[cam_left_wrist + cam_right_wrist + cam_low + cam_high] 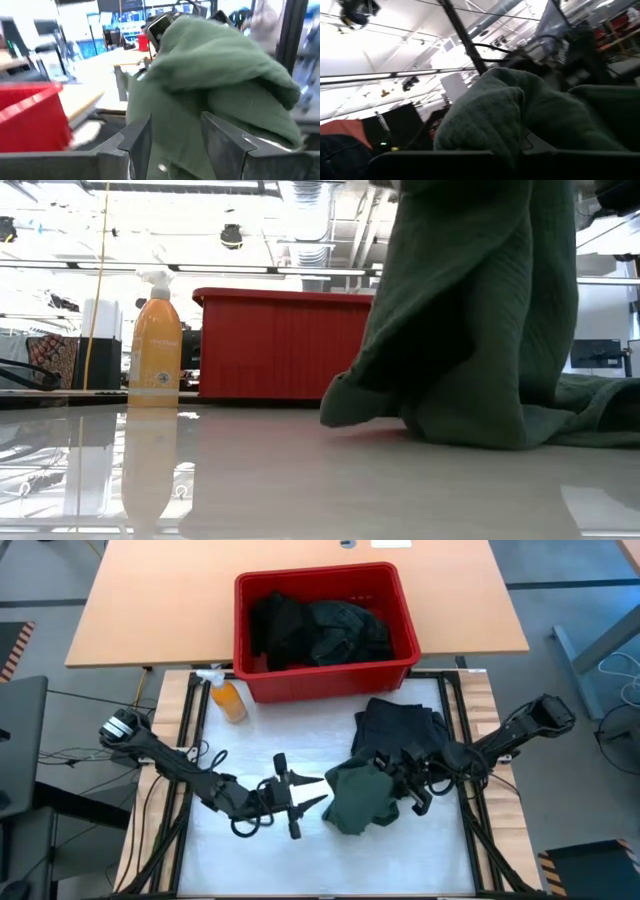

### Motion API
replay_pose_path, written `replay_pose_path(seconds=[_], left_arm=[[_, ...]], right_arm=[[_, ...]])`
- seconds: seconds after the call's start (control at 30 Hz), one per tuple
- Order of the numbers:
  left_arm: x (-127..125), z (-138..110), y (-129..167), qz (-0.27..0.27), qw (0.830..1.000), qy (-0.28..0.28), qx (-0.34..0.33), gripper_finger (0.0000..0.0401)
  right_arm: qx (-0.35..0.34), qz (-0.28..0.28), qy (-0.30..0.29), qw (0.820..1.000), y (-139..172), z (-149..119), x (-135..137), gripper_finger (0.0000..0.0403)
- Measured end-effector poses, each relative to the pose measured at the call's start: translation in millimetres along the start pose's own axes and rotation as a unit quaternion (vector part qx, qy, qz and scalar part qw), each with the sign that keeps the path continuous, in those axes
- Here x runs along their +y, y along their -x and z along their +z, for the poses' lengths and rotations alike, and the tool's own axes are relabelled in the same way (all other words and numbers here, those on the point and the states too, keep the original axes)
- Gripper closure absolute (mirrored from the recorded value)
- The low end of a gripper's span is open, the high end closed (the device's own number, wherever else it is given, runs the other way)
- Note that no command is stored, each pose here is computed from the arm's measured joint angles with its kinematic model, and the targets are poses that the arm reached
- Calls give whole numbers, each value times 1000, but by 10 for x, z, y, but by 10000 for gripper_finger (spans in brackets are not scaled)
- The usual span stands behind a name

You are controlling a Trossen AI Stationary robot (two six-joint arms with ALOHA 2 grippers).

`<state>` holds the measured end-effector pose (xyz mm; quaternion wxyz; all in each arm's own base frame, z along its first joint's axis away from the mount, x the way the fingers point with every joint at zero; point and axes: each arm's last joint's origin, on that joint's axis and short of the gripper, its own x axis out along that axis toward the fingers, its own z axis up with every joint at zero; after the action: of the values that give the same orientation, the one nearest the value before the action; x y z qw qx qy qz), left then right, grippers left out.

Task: Fold Laundry from Bin
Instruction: Fold the green polo shirt from the bin

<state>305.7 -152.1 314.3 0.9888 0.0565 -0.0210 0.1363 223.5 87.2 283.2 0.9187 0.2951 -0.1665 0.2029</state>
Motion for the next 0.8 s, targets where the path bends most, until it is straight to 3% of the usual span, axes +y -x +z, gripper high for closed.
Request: replay_pose_path(seconds=[0.13, 0.4, 0.6, 0.8], left_arm=[[-64, 127, 45, 41, 992, -113, 38, 244], [-88, 241, 56, 31, 961, -266, 62, 244], [-9, 224, -52, -5, 956, -289, 52, 244], [67, 239, -123, 8, 953, -301, 46, 244]], right_arm=[[-6, -23, 0, 1000, 0, -2, -22, 379], [-23, -53, 2, 998, 3, -2, -22, 379], [-31, -65, 0, 997, 4, -3, -19, 379], [-32, -65, 0, 997, 4, -1, -18, 379]])
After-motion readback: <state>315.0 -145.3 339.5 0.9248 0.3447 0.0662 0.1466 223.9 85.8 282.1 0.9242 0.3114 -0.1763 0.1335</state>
